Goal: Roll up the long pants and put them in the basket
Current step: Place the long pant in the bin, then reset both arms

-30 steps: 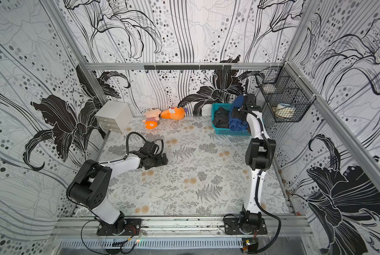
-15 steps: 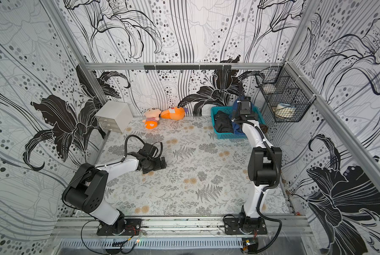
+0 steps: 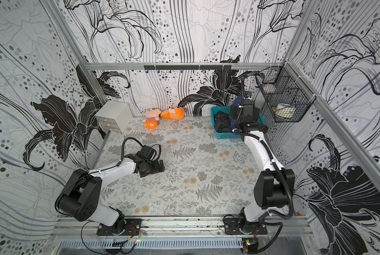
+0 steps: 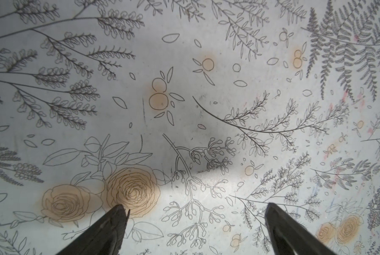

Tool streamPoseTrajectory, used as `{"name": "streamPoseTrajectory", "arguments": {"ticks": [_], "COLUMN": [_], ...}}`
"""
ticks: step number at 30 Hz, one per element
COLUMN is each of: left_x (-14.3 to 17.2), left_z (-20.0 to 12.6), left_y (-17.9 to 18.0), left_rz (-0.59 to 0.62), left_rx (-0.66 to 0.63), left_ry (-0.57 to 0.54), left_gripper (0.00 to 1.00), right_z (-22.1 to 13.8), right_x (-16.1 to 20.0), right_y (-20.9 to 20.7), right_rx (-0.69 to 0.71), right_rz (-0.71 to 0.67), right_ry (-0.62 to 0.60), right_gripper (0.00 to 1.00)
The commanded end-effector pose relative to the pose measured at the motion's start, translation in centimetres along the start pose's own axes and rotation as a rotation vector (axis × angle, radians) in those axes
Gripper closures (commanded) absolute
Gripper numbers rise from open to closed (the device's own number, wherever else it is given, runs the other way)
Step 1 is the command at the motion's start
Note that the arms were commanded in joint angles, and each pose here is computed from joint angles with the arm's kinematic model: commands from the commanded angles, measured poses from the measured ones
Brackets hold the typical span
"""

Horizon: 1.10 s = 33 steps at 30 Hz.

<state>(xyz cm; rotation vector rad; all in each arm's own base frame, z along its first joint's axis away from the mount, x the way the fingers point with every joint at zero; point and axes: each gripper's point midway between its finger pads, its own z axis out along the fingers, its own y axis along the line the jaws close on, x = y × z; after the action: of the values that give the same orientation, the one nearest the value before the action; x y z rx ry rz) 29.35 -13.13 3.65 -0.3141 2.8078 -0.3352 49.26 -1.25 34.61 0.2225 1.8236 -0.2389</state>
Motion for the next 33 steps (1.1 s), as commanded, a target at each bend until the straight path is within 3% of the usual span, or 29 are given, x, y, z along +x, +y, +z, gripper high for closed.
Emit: {"name": "streamPoseTrajectory", "arguments": {"ticks": [1, 5, 8, 15, 19, 23, 27, 33], "left_x": [-1.4, -3.8, -6.1, -10.1, -10.6, -10.5, -10.8, -12.8], "left_z": [-1.5, -5.0, -8.6, -14.5, -15.2, -15.4, -16.0, -13.0], "left_y": [-1.1, -3.3, -3.0, 2.7, 8.1, 11.7, 12.6, 12.2], "left_rz": [0.040, 0.139, 0.170, 0.162, 0.048, -0.034, 0.005, 0.100], "left_rx": [0.034, 0.149, 0.141, -0.095, -0.177, -0.208, -0.242, -0.241], "left_ry": [-0.066, -0.233, -0.386, -0.741, -0.896, -1.046, -1.149, -1.179], "left_gripper": [0.01, 0.01, 0.01, 0.01, 0.01, 0.01, 0.01, 0.01], "right_z": [-2.9, -5.7, -7.5, -10.4, -11.2, -11.0, -10.8, -9.7], "right_x": [-0.9, 3.0, 6.9, 15.2, 18.1, 19.6, 21.5, 24.0], "right_y": [1.6, 2.5, 2.6, 1.7, -0.1, 0.2, -0.1, -0.7], "right_rx": [-0.114, -0.237, -0.295, -0.331, -0.266, -0.286, -0.272, -0.221], "right_rz": [-0.008, -0.003, 0.017, 0.056, 0.043, 0.021, 0.004, -0.020], "right_ry": [-0.017, 0.063, 0.112, 0.180, 0.163, 0.105, 0.089, 0.017], "right_gripper": [0.01, 0.01, 0.01, 0.01, 0.01, 0.01, 0.01, 0.01]}}
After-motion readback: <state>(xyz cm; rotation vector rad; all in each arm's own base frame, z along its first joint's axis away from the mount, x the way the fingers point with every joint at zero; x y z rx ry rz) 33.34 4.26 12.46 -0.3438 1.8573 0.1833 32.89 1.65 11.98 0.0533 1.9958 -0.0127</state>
